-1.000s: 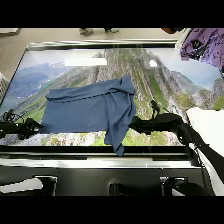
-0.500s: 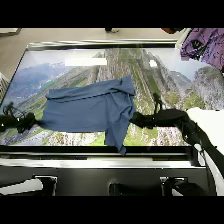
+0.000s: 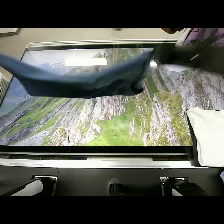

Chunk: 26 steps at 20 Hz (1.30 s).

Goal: Fold the clothes and pants, and hang the long-sleeved shirts on hangers.

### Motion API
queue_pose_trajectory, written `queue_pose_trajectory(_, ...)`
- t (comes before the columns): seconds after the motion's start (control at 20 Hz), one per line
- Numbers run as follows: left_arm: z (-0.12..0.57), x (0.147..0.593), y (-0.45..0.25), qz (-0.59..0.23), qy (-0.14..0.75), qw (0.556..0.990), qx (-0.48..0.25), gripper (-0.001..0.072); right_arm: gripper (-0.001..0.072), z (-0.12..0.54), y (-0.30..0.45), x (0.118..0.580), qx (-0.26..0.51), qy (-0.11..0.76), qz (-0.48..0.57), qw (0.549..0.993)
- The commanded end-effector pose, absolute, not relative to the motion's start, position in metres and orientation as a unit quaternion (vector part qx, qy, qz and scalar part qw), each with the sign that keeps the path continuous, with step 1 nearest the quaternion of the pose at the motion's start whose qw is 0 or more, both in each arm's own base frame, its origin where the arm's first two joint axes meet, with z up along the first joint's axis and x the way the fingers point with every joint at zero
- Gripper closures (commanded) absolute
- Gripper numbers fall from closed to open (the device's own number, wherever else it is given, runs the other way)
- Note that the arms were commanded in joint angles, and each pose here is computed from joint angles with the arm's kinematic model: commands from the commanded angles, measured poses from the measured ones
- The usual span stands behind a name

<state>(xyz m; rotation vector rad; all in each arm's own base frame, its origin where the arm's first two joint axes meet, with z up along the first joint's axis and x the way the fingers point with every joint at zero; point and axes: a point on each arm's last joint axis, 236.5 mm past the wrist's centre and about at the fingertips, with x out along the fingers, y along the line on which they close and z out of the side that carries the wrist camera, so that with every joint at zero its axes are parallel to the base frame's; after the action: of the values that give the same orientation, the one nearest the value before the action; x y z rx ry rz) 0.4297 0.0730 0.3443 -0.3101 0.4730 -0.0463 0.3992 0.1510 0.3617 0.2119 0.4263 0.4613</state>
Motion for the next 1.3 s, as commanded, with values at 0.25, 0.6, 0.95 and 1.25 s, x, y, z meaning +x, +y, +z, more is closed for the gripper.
queue_pose_trajectory(0.25, 0.471, 0.247, 0.088, 0.170, 0.080, 0.980, -0.072, 0.0694, 0.0687, 0.550, 0.055, 0.222, 0.148, -0.021, 0.125, 0.981)
queue_pose_trajectory(0.6, 0.414, 0.315, 0.071, 0.074, 0.179, 0.978, -0.074, 0.0694, 0.0686, 0.458, 0.076, 0.318, 0.194, 0.150, 0.097, 0.965)
queue_pose_trajectory(0.95, 0.145, 0.483, 0.074, -0.004, 0.463, 0.879, -0.116, 0.0694, 0.0685, 0.191, 0.109, 0.497, 0.160, 0.432, 0.024, 0.887)
queue_pose_trajectory(1.25, -0.027, 0.575, 0.069, 0.003, 0.493, 0.860, -0.136, 0.0695, 0.0686, 0.045, 0.125, 0.588, 0.169, 0.455, 0.008, 0.874)
